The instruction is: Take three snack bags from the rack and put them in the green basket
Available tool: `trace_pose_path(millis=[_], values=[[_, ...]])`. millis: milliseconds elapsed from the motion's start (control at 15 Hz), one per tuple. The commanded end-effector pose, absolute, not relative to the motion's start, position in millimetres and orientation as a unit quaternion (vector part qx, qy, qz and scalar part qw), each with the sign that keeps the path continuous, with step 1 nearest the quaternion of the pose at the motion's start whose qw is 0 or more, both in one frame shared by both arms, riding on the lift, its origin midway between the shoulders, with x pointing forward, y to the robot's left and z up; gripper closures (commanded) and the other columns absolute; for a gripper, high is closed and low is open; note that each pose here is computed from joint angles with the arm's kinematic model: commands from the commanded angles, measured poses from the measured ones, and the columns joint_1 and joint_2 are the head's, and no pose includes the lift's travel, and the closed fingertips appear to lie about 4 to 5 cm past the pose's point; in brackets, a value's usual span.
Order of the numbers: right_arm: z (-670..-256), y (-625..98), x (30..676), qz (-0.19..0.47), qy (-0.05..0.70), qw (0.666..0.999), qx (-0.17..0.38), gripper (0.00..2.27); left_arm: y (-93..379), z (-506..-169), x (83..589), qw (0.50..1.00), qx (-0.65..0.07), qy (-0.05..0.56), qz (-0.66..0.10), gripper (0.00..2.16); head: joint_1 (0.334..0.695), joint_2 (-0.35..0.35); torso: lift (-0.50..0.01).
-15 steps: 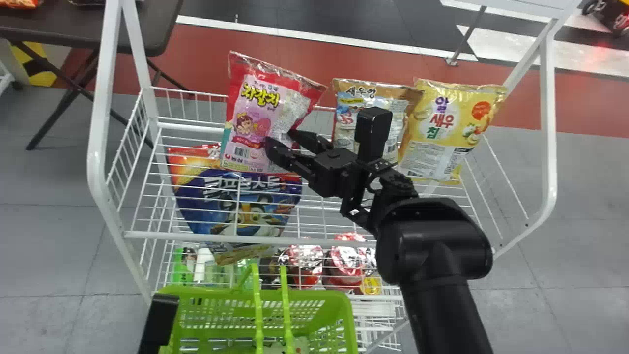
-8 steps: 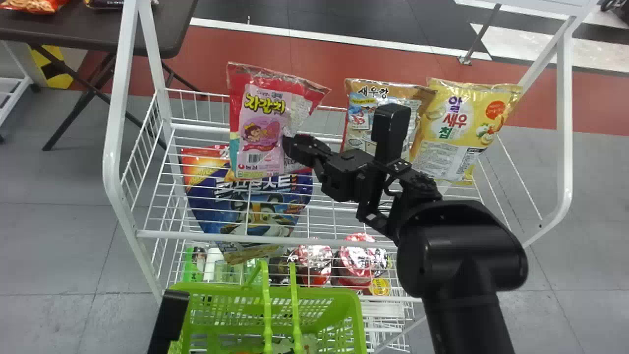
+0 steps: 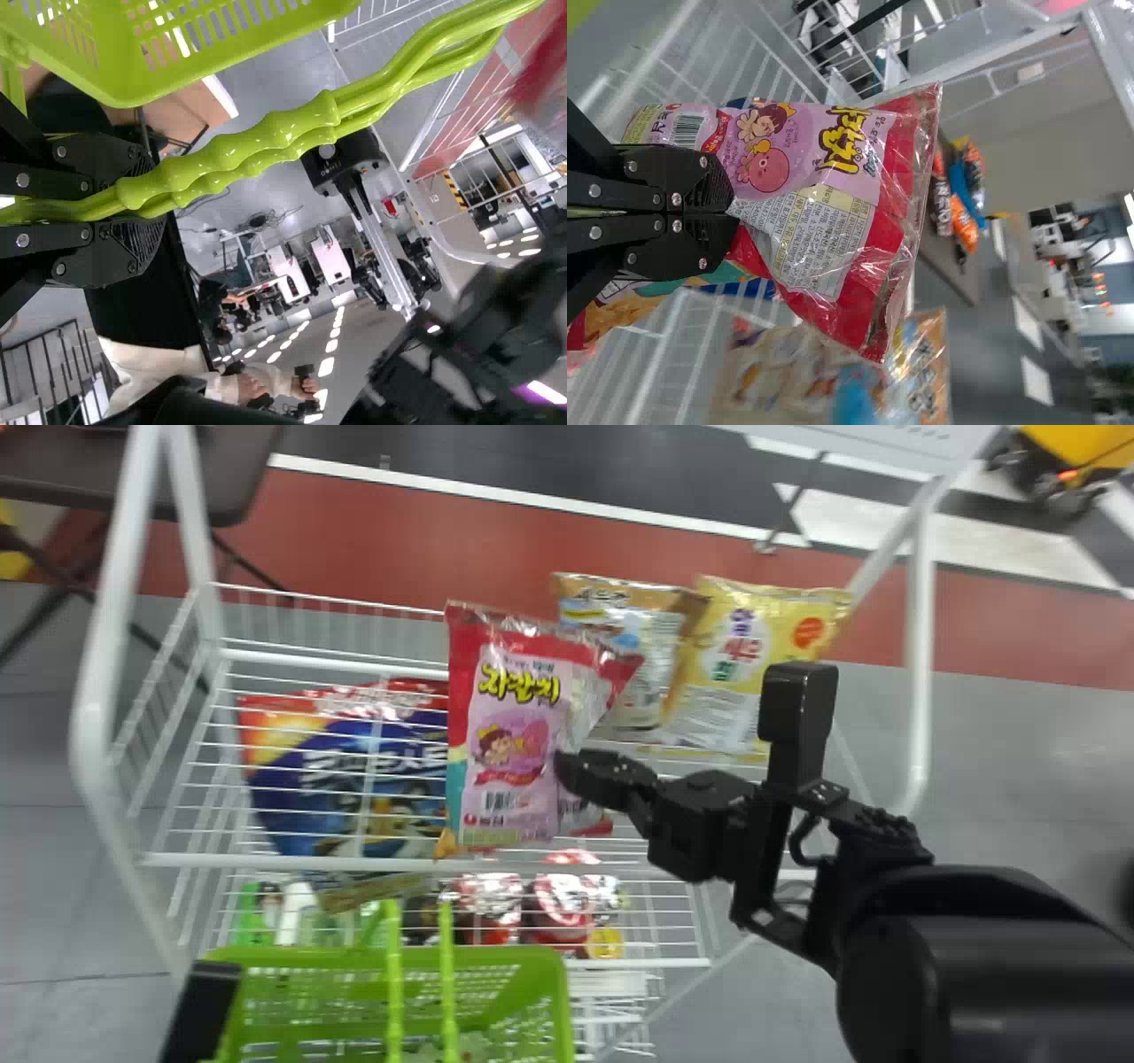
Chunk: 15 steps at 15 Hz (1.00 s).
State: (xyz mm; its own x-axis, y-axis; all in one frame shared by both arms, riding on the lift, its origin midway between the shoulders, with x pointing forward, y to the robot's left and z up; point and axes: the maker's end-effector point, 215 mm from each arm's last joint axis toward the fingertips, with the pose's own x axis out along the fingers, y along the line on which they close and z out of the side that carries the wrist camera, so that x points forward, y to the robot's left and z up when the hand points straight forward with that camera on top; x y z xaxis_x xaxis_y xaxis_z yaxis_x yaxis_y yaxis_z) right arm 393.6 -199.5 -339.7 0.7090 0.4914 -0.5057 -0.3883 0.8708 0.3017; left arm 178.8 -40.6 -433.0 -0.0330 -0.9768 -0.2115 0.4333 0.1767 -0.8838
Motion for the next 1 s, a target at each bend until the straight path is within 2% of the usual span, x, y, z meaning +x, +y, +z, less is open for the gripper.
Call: trace_pose_path(millis=[0,333,600,733,933], values=[[-348,-238,340,0.192,0.357,0.906,0.127,2.12,-42,-433,178,0.623,-0.304,0.446,-0.566,1.67,0.695,-0.35,-0.012],[-395,-245,258,0.169,0.443,0.868,0.145,2.12,-42,-431,174,0.62,-0.303,0.449,-0.567,1.67,0.695,-0.35,-0.012],[-455,-189,225,0.232,0.496,0.814,0.193,2.12,-47,-429,170,0.619,-0.304,0.447,-0.57,1.67,0.695,-0.35,-0.012],[-465,-159,213,0.271,0.505,0.779,0.255,2.12,-49,-429,168,0.618,-0.304,0.448,-0.571,1.67,0.695,-0.35,-0.012],[-490,-144,202,0.272,0.542,0.742,0.285,2.12,-49,-429,167,0.617,-0.304,0.448,-0.571,1.67,0.695,-0.35,-0.012]])
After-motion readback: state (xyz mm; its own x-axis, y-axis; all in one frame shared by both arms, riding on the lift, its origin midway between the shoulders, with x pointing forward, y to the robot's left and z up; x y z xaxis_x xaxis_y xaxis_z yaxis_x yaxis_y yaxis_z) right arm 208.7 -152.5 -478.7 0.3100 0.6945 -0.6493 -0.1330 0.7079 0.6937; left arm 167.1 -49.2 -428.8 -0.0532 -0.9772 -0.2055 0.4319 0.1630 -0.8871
